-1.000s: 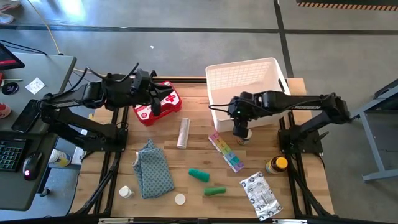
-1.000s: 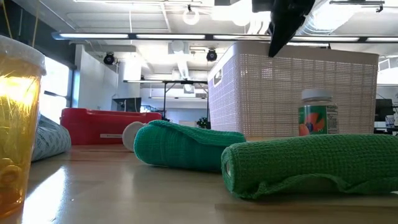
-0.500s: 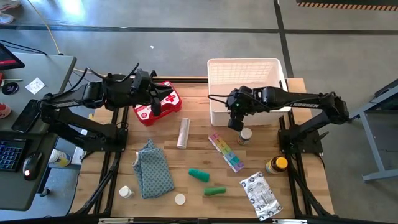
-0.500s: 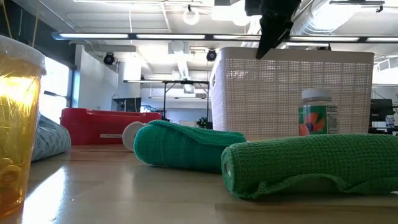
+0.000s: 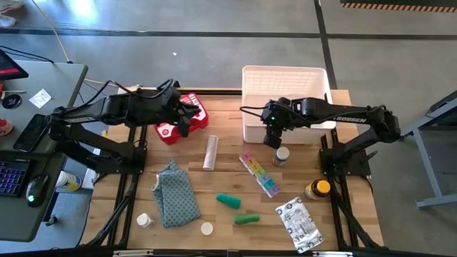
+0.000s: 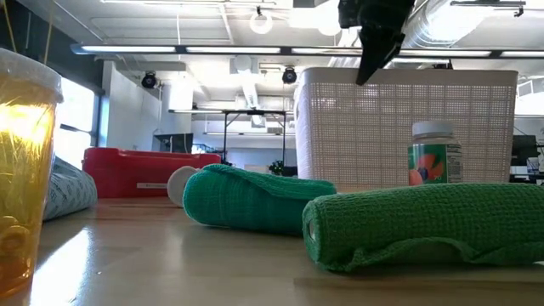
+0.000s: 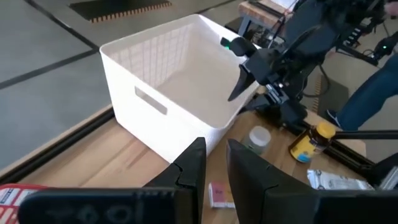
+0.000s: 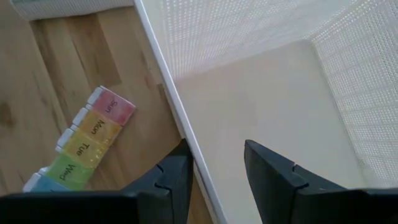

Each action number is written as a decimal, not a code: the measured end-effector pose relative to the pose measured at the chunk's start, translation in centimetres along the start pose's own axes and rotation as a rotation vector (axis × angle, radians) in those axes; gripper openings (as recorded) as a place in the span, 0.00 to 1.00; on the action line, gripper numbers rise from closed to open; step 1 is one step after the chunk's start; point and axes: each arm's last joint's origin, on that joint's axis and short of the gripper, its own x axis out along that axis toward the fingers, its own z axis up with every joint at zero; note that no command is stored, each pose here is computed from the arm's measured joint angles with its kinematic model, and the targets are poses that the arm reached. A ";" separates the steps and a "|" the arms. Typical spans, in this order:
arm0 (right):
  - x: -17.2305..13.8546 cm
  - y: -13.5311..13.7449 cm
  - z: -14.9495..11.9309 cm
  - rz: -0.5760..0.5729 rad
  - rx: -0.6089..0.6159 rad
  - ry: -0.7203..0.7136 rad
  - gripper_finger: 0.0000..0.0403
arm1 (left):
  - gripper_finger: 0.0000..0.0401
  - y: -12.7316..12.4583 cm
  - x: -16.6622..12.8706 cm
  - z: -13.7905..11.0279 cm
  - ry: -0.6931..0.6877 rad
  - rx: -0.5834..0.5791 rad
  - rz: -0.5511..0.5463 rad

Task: Pick & place medical supplies in basket/bin
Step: Adjust the white bin, then put the red first aid kit into the white bin

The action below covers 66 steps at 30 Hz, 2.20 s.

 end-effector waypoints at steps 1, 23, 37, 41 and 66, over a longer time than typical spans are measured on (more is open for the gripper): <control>0.0 0.0 0.0 0.000 0.002 0.000 0.33 | 0.25 0.0 0.1 0.0 0.003 0.001 -0.001; -2.9 0.2 -0.1 0.208 0.120 -0.128 0.52 | 0.25 0.2 2.5 -2.6 0.239 0.129 0.138; -11.4 -2.7 -3.6 0.336 0.339 -0.464 0.54 | 0.27 5.2 8.1 -6.3 0.849 0.105 0.353; -13.3 -3.4 -4.8 0.358 0.356 -0.544 0.54 | 0.37 7.0 9.2 -6.5 0.861 0.073 0.344; -14.6 -4.1 -6.7 0.375 0.398 -0.541 0.54 | 0.77 8.2 17.6 -11.5 1.050 0.219 0.474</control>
